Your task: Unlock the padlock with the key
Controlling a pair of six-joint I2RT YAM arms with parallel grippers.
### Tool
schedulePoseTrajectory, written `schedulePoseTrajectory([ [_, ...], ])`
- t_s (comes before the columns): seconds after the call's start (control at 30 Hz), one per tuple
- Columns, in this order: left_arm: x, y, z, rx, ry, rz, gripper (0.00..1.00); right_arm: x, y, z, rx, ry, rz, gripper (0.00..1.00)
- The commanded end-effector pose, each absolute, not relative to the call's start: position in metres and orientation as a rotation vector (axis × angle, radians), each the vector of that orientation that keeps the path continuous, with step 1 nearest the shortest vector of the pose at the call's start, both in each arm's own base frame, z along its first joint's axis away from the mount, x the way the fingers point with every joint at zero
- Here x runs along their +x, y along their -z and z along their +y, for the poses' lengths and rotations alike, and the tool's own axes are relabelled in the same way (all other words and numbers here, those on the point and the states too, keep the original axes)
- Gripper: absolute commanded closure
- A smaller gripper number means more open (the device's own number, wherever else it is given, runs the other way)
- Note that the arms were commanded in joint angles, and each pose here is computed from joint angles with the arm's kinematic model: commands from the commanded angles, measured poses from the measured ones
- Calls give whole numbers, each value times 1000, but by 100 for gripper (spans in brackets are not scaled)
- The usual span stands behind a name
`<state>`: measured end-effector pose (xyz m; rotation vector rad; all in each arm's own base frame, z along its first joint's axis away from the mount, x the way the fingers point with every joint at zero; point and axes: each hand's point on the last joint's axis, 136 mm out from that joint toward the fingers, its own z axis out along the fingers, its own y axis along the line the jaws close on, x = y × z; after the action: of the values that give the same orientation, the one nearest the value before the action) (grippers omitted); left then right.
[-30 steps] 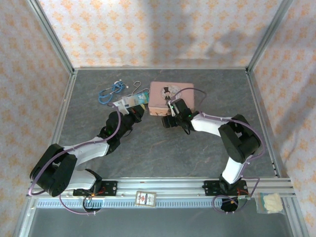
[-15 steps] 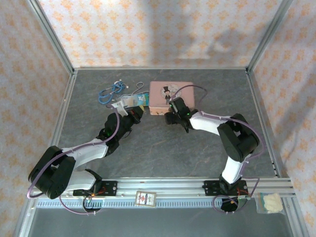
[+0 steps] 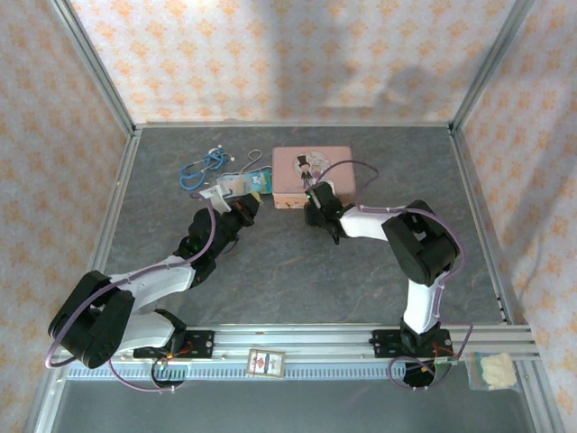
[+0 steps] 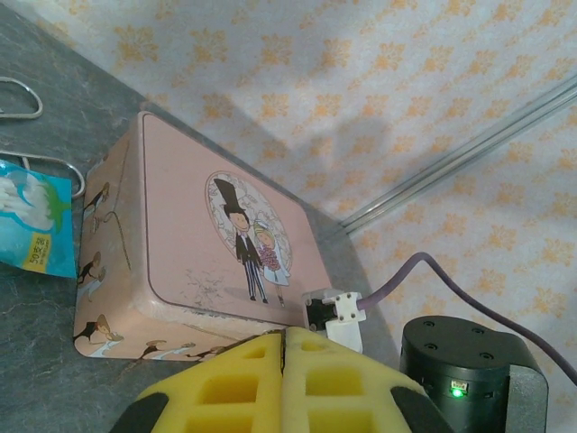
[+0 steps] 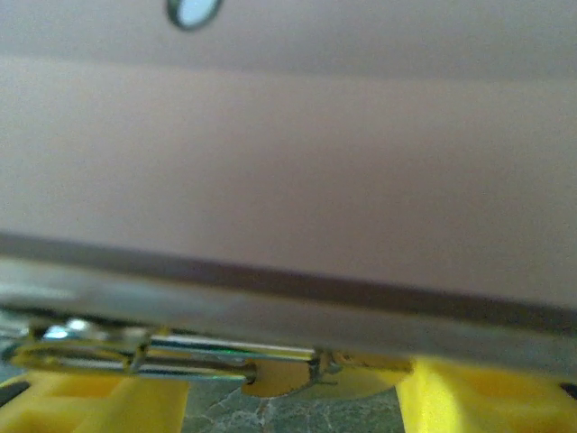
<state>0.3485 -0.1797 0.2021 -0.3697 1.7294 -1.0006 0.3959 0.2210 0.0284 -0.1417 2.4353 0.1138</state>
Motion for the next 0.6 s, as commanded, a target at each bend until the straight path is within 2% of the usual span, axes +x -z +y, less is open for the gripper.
schedulePoseTrajectory([
  [0.0, 348, -213, -172, -391, 1004, 1679, 100, 400, -30, 213, 15, -193, 2433, 52],
  [0.13, 346, -214, -169, -392, 994, 1675, 100, 397, -36, 201, 113, -334, 2449, 59],
  [0.33, 344, -213, -165, -401, 986, 1667, 100, 387, -38, 185, 207, -488, 2494, 60],
  [0.4, 344, -212, -165, -400, 987, 1668, 100, 384, -42, 191, 171, -539, 2495, 58],
  [0.57, 344, -215, -163, -398, 983, 1662, 100, 370, -63, 222, 0, -768, 2493, 43],
])
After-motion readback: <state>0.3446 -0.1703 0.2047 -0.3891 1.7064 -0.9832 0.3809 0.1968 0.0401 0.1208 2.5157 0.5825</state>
